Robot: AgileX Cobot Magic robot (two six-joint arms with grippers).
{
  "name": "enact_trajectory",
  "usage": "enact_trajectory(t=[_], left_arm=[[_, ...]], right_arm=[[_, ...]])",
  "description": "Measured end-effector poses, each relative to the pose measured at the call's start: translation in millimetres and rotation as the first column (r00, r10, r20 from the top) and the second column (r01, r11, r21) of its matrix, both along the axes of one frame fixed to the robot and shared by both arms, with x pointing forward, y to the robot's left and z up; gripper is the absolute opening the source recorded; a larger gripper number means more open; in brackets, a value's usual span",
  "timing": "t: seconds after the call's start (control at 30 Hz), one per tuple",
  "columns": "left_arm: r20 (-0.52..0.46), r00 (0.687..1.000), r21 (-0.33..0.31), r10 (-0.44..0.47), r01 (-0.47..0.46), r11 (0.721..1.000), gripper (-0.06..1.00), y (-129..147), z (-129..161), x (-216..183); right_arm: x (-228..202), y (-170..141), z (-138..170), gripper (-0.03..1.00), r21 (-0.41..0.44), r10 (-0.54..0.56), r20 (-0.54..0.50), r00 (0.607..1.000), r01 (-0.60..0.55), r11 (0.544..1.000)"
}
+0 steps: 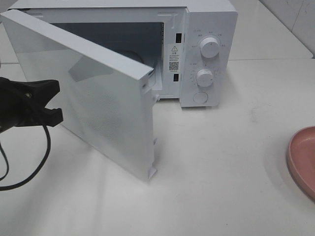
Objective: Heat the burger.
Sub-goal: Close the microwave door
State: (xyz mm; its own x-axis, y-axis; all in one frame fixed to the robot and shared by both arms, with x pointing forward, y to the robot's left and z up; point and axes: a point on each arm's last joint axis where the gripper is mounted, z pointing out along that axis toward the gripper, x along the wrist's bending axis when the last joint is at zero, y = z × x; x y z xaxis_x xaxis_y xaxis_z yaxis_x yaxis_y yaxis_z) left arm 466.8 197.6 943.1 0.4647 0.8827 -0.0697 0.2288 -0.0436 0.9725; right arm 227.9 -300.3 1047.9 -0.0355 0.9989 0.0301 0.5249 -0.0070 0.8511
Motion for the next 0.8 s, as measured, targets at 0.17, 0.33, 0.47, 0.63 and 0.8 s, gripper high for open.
enact_trajectory(t=[0.17,0.33,0.47,0.63,0.8], left_arm=[[-0.014,1.0,-0.026,0.005,-0.006,1.0,0.0,-21.4,-2.5,5.7],[-0.019,1.0,-0.034,0.016,-0.016,0.999,0.0,-34.6,-4.3,9.3],[-0.021,0.999,-0.045,0.032,-0.033,0.998,0.0,-42.9,-3.6,14.2],[-0.042,0.998,-0.03,0.04,-0.041,0.999,0.0,-62.0,-3.5,25.0],[-0.038,0.999,-0.021,0.038,-0.039,0.999,0.0,-87.6,0.9,38.7]], right_arm=[[0.0,0.0,0.0,0.75,0.0,0.0,0.0,1.0,0.0,1.0],[0.0,0.0,0.0,0.75,0.0,0.0,0.0,1.0,0.0,1.0],[0.0,0.0,0.0,0.75,0.0,0.0,0.0,1.0,0.0,1.0],[0.0,0.0,0.0,0.75,0.0,0.0,0.0,1.0,0.0,1.0],[0.0,0.0,0.0,0.75,0.0,0.0,0.0,1.0,0.0,1.0]])
